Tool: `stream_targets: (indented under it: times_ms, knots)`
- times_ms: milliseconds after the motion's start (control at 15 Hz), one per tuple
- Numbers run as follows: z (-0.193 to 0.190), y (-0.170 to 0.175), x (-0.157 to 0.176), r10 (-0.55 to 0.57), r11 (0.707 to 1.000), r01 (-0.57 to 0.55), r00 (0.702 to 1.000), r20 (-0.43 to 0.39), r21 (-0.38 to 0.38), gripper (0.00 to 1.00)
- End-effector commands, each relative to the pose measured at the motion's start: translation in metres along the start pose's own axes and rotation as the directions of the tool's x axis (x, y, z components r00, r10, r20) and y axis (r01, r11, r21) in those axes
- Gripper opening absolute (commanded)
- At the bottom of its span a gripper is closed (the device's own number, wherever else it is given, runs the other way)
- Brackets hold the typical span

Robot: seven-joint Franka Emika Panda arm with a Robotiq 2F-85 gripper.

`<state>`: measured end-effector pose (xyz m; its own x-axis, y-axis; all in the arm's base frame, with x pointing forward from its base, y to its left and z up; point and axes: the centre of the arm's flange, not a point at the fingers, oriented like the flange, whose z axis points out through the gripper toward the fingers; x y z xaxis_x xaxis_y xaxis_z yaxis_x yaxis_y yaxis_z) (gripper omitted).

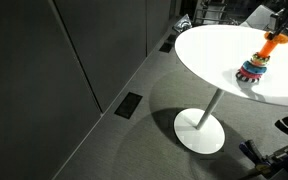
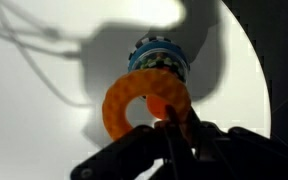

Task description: Put the orange ring around the orange block

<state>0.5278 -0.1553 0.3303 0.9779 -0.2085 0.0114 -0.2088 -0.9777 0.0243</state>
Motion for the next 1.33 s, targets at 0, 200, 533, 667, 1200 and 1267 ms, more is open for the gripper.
stream_targets:
  times_ms: [0, 200, 533, 667, 1200, 1267]
  knots:
    - [-0.003, -0.002, 0.003, -0.011, 1.0, 0.012, 1.0, -0.006, 0.006, 0.06]
    - [-0.006, -0.004, 0.001, -0.012, 1.0, 0.012, 1.0, -0.002, 0.002, 0.05]
    - [-0.011, -0.007, -0.003, -0.016, 1.0, 0.016, 1.0, -0.001, 0.004, 0.05]
    - [-0.012, -0.008, -0.004, -0.015, 1.0, 0.015, 1.0, 0.005, 0.005, 0.05]
    - [-0.01, -0.009, -0.008, -0.018, 1.0, 0.017, 0.999, 0.046, 0.011, 0.06]
    - [-0.009, -0.009, -0.008, -0.017, 1.0, 0.016, 0.999, 0.05, 0.011, 0.06]
